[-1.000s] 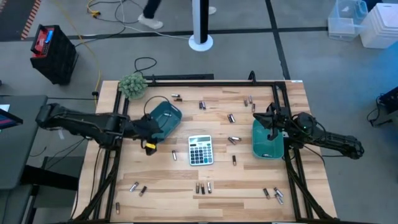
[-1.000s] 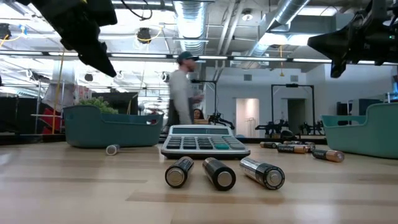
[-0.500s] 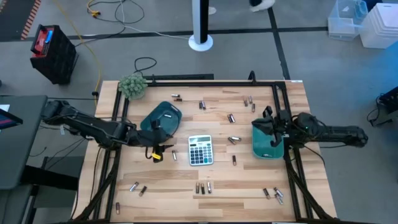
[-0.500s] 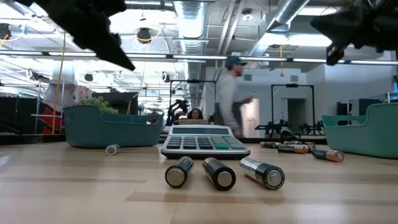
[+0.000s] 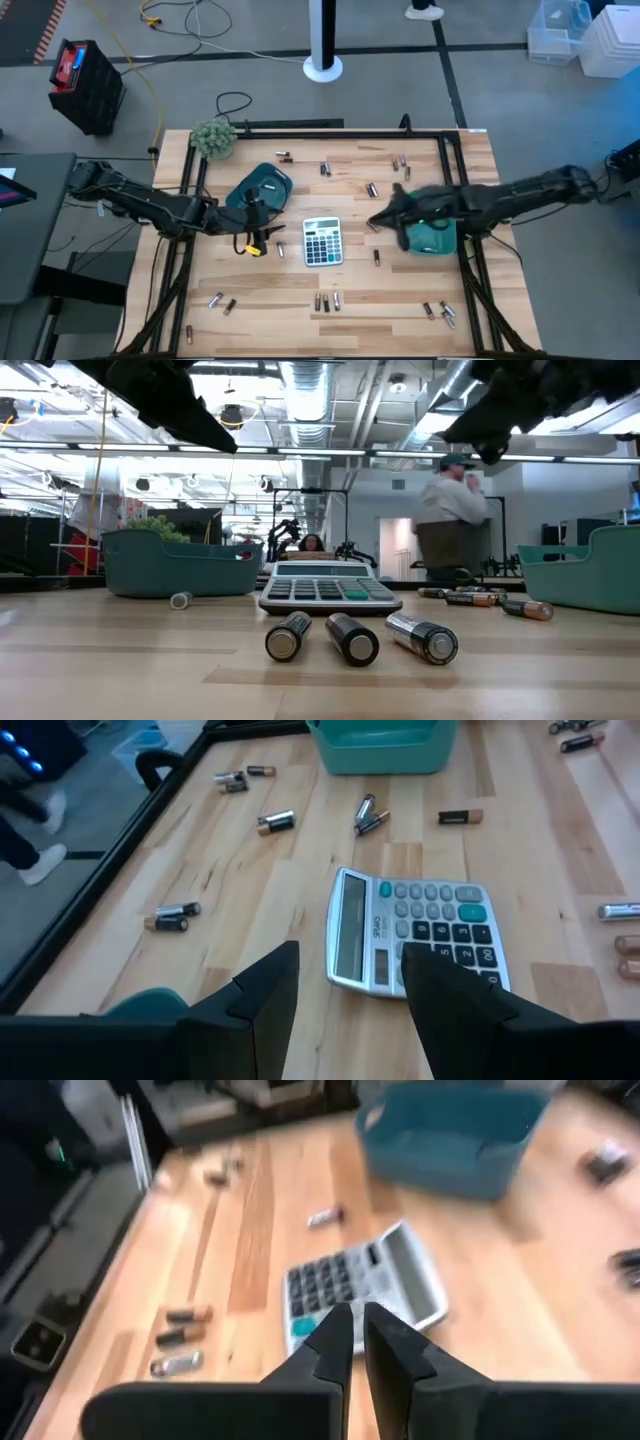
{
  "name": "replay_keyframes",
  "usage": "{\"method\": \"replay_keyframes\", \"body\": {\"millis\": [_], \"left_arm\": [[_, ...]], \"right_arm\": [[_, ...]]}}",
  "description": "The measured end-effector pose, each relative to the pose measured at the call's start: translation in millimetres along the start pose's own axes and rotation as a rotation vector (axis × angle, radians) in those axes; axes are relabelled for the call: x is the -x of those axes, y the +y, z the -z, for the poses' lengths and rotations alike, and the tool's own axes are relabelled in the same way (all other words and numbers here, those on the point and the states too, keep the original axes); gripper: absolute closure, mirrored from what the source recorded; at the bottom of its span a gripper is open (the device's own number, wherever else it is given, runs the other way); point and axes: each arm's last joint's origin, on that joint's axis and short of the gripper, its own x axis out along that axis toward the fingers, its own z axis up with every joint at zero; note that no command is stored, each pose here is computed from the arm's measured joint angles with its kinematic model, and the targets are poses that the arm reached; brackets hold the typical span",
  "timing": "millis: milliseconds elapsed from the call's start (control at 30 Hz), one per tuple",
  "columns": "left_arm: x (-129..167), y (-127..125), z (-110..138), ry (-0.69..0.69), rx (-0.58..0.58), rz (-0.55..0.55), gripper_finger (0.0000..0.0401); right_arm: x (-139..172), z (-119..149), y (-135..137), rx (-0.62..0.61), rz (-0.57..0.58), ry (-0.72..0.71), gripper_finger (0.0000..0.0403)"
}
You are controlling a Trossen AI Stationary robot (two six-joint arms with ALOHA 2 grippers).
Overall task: Sort batteries
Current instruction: Put the brown/black battery into the green bin
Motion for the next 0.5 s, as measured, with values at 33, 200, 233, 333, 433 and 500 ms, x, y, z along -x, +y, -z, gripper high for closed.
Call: {"method": "replay_keyframes", "body": {"millis": [33,200,233,333,433,500], "left_arm": [[0,0,0,0.001,-0.004,0.000,0.0228],[0,-1,2,0.009,-0.012,0.005,0.0228],[0,-2,3,0.014,-0.019,0.009,0.0228],[2,-6,4,0.012,-0.046,0.027,0.0228],[4,-9,4,0.007,-0.075,0.043,0.0228],[5,-11,3,0.003,-0.091,0.050,0.0228]], "right_arm": [[-7,-3,5,-0.005,0.002,0.035,0.0352],[-31,-8,28,-0.058,0.062,0.274,0.0318],[-34,-8,31,-0.071,0.083,0.322,0.0307],[-43,-6,41,-0.123,0.131,0.437,0.0267],[-53,3,47,-0.190,0.180,0.515,0.0231],[-60,13,49,-0.233,0.220,0.563,0.0213]]}}
